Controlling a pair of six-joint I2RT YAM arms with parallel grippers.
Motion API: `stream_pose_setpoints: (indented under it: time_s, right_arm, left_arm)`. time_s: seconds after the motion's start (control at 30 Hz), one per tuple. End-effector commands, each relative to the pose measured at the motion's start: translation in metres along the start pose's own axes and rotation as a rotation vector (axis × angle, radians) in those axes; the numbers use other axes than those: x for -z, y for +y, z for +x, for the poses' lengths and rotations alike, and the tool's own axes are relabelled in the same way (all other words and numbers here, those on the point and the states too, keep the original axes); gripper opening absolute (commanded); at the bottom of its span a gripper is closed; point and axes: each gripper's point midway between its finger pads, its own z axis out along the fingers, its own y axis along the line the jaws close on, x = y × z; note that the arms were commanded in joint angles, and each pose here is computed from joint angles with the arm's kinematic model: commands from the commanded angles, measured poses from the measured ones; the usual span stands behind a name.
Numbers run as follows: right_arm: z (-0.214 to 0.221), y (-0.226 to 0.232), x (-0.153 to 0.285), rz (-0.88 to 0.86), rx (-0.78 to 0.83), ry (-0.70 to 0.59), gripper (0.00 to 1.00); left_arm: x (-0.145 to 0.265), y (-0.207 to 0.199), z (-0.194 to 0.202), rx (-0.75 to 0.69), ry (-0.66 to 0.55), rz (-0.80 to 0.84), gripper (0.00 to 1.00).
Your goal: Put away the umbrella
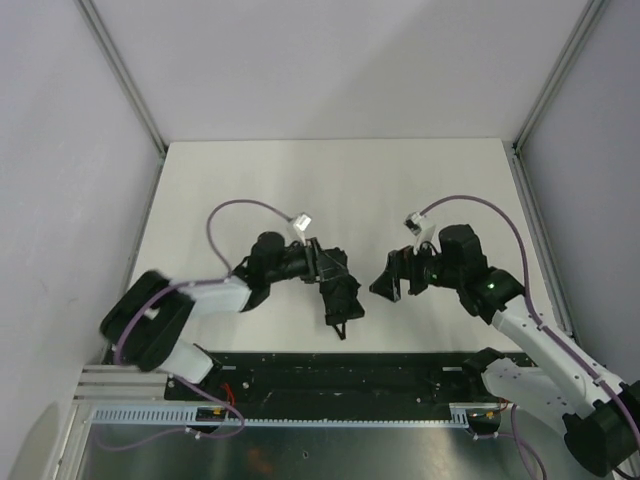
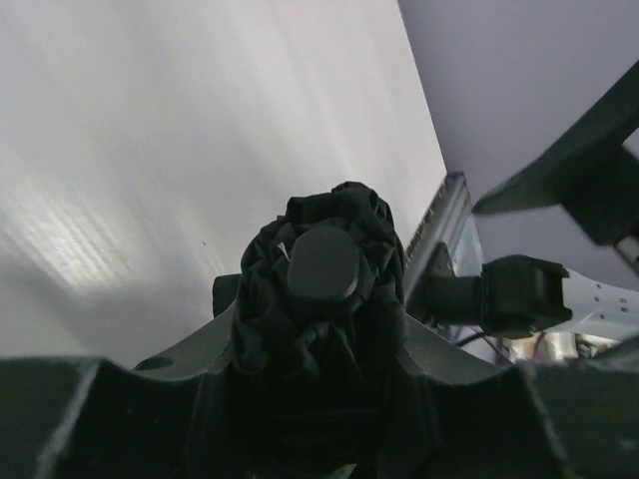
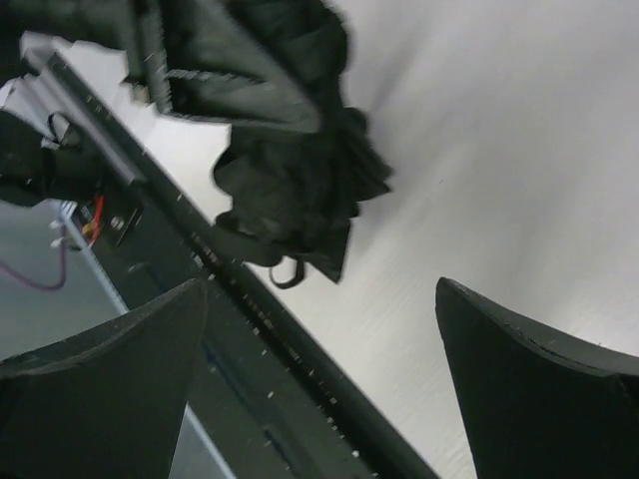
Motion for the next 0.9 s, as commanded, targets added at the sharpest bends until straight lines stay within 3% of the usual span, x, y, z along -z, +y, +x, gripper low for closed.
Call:
stream_pose_setpoints:
  time_s: [0.0, 0.17, 0.23, 0.4, 0.47, 0.5, 0.7, 0.87]
  right_arm:
    - [0.033, 0.021, -0.014, -0.163, -0.177, 0.056, 0.99]
    - [0.058, 0.01, -0.04, -0.034, -0.234, 0.046, 0.99]
    - [0.066, 0.009, -0.05, 0.04, -0.248, 0.039, 0.97]
    - [0.081, 0.021, -0.075, 0.109, -0.315, 0.043, 0.95]
    - [0.082, 0.021, -0.083, 0.151, -0.311, 0.021, 0.95]
    - [0.08, 0.021, -0.087, 0.178, -0.304, 0.008, 0.97]
    - [0.069, 0.018, -0.109, 0.353, -0.262, -0.013, 0.99]
    - [0.054, 0.024, -0.133, 0.441, -0.15, 0.012, 0.99]
  left_arm:
    - [-0.027, -0.021, 0.014, 0.154, 0.198, 0.124, 0.22]
    - [-0.052, -0.001, 0.008, 0.185, 0.183, 0.071, 0.31]
    - [-0.055, 0.005, 0.008, 0.194, 0.2, 0.071, 0.39]
    - [-0.047, 0.024, 0.0, 0.204, 0.185, 0.048, 0.7]
    - [-0.036, 0.028, -0.005, 0.198, 0.159, 0.034, 0.9]
    - [-0.029, 0.03, -0.008, 0.195, 0.147, 0.029, 0.95]
    - [0.026, 0.028, -0.019, 0.163, 0.057, 0.001, 0.99]
    - [0.07, 0.048, -0.037, 0.114, -0.028, -0.208, 0.99]
